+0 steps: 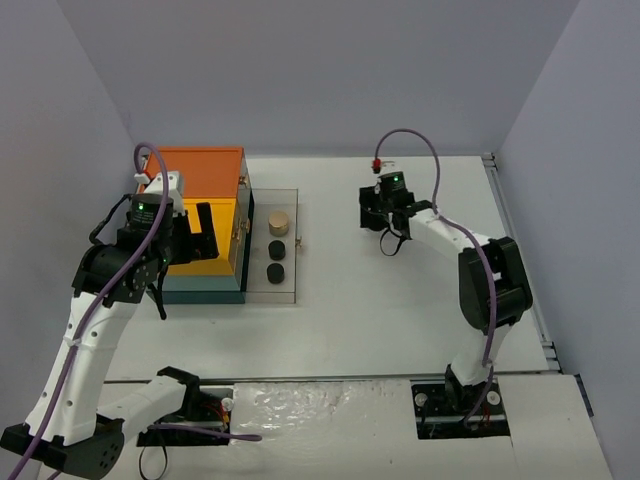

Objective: Organize the makeup

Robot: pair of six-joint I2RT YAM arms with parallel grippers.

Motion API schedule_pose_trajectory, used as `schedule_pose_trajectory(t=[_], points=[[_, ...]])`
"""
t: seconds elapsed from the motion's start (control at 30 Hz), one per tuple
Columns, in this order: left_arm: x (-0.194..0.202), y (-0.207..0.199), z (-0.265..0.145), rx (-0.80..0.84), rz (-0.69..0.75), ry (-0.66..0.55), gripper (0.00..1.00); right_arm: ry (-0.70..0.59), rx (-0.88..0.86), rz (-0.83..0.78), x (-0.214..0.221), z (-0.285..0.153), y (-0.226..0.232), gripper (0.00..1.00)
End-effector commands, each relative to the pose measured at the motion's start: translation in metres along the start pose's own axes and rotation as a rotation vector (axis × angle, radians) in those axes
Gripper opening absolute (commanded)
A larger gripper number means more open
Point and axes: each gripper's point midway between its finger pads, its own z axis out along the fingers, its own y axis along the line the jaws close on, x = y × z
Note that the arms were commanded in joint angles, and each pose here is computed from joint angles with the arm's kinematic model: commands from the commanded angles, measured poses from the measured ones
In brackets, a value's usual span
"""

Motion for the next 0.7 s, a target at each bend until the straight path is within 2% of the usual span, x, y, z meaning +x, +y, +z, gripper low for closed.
schedule_pose_trajectory(t=[0.0,0.13,0.27,0.5,0.67], points=[[-0.016,-0.003,-0.005,0.022,-0.02,-0.066,0.97,-0.188,-0.288,-0.201,-0.045,-0.059,0.134,0.0],[-0.014,-0.001,-0.011,0.021,-0.025,-0.07,0.97,-0.228,-0.435,-0.34,-0.033,-0.077,0.219,0.0],[-0.013,0.003,-0.018,0.012,-0.026,-0.077,0.97,-0.263,-0.547,-0.41,-0.025,-0.087,0.27,0.0],[-0.006,0.007,-0.022,-0.001,-0.029,-0.069,0.97,-0.281,-0.677,-0.535,-0.003,-0.084,0.326,0.02],[-0.006,0.009,-0.024,-0.01,-0.025,-0.067,0.97,-0.27,-0.728,-0.58,0.008,-0.073,0.34,0.04]])
